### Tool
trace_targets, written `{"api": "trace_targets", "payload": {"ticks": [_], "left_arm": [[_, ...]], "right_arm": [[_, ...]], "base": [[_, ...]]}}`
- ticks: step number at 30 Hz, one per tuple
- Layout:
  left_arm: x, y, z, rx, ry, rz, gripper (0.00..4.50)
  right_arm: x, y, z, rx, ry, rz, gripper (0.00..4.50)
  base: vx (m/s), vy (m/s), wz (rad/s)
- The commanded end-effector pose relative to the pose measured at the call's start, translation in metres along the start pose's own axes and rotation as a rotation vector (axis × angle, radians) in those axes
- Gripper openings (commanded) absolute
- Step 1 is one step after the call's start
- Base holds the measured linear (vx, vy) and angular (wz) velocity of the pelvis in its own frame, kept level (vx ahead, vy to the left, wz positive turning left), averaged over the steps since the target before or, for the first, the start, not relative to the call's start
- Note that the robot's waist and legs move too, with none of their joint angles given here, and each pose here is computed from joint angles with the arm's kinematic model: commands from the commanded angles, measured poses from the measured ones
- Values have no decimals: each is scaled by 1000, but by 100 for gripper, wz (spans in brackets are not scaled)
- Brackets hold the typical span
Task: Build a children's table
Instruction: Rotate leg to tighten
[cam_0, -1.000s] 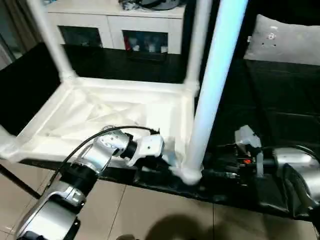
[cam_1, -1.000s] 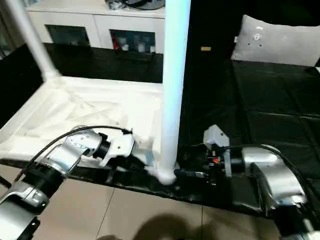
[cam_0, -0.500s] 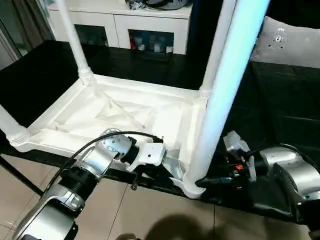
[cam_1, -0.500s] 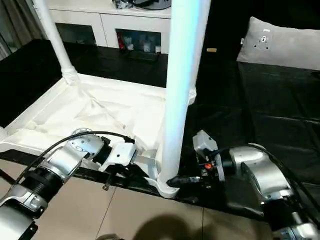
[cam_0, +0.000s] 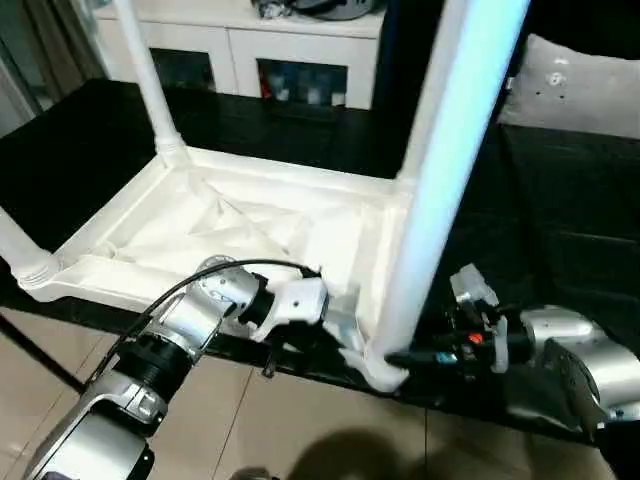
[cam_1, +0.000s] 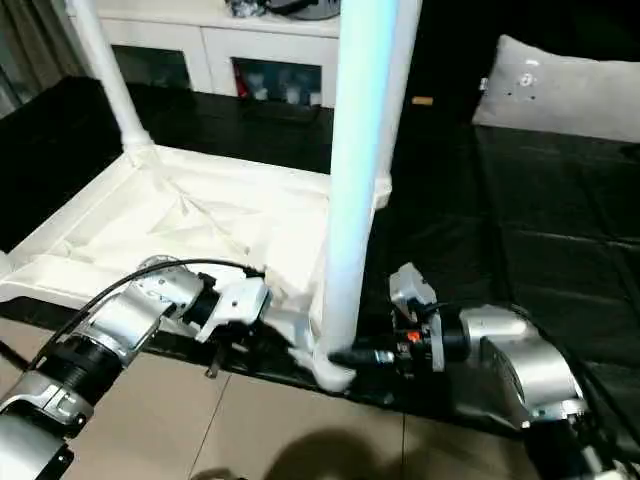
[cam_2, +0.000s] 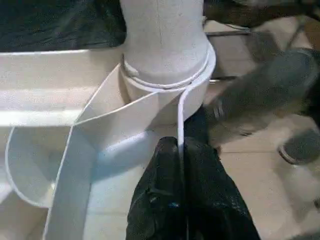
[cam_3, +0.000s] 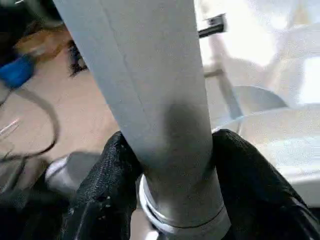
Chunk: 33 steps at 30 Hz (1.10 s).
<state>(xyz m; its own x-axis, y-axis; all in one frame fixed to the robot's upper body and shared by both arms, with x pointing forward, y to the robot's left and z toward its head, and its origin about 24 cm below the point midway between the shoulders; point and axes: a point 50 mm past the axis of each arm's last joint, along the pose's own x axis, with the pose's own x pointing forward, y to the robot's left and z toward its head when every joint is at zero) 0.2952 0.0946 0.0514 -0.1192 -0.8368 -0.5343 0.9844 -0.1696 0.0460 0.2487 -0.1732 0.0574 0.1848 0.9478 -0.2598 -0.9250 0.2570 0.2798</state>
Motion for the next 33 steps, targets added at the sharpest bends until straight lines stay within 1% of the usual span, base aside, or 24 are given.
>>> {"api": "trace_targets", "payload": {"ticks": [1, 2, 3, 6, 8, 10, 11, 13, 14, 16, 17, 19, 21, 22, 24, 25, 26, 27, 28, 30, 31, 32, 33], "left_arm": [[7, 13, 11, -16, -39, 130, 0], [8, 16, 12, -30, -43, 164, 0], [10, 22, 15, -51, -50, 223, 0], [15, 32, 21, -84, -68, 309, 0], [19, 39, 25, -107, -71, 378, 0], [26, 48, 34, -132, -97, 444, 0], [28, 50, 36, -137, -103, 460, 0], [33, 53, 41, -124, -105, 491, 0], [36, 55, 44, -113, -105, 507, 0], [38, 56, 45, -112, -104, 522, 0], [39, 55, 44, -99, -93, 514, 0], [40, 55, 44, -92, -84, 511, 0], [41, 55, 43, -86, -78, 508, 0], [39, 55, 42, -76, -73, 502, 0], [35, 54, 36, -52, -51, 474, 0], [35, 54, 36, -52, -51, 474, 0], [33, 53, 34, -19, -37, 456, 0], [32, 53, 34, -11, -32, 454, 0], [32, 53, 34, -11, -32, 454, 0], [30, 55, 36, 23, -41, 472, 0], [30, 55, 36, 23, -41, 472, 0], [28, 57, 38, 16, -80, 493, 0], [28, 57, 38, 16, -80, 493, 0]], "right_arm": [[23, 7, 10, -12, -63, 6, 199], [27, 5, 9, 11, -70, -53, 199], [34, 0, 9, 44, -89, -167, 199], [48, -9, 9, 80, -119, -348, 199], [59, -16, 12, 107, -145, -466, 198], [67, -25, 16, 135, -169, -611, 197], [69, -27, 17, 142, -177, -643, 196], [71, -34, 19, 122, -168, -773, 196], [73, -38, 22, 121, -185, -838, 196], [75, -38, 24, 142, -221, -868, 263], [73, -37, 27, 118, -233, -879, 263], [70, -35, 29, 97, -247, -901, 265], [68, -35, 29, 94, -253, -919, 291], [63, -35, 26, 43, -228, -927, 302], [51, -32, 20, -24, -190, -919, 310], [51, -32, 20, -24, -190, -919, 321], [41, -30, 16, -50, -178, -917, 335], [37, -29, 15, -61, -172, -916, 345], [37, -29, 15, -61, -172, -916, 345], [24, -23, 13, -51, -205, -895, 364], [24, -23, 13, -51, -205, -895, 373], [16, -15, 12, -44, -228, -832, 380], [16, -15, 12, -44, -228, -832, 388]], "base": [[0, 0, 0], [0, 0, 0], [0, 0, 0], [0, 0, 0], [0, 0, 0], [0, 0, 0], [0, 0, 0], [0, 0, 0], [0, 0, 0], [0, 0, 0], [0, 0, 0], [27, -2, 2], [0, 0, 0], [0, 0, 0], [0, 0, 0], [0, 0, 0], [0, 0, 0], [0, 0, 0], [0, 0, 0], [0, 0, 0], [0, 0, 0], [0, 0, 0], [0, 0, 0]]}}
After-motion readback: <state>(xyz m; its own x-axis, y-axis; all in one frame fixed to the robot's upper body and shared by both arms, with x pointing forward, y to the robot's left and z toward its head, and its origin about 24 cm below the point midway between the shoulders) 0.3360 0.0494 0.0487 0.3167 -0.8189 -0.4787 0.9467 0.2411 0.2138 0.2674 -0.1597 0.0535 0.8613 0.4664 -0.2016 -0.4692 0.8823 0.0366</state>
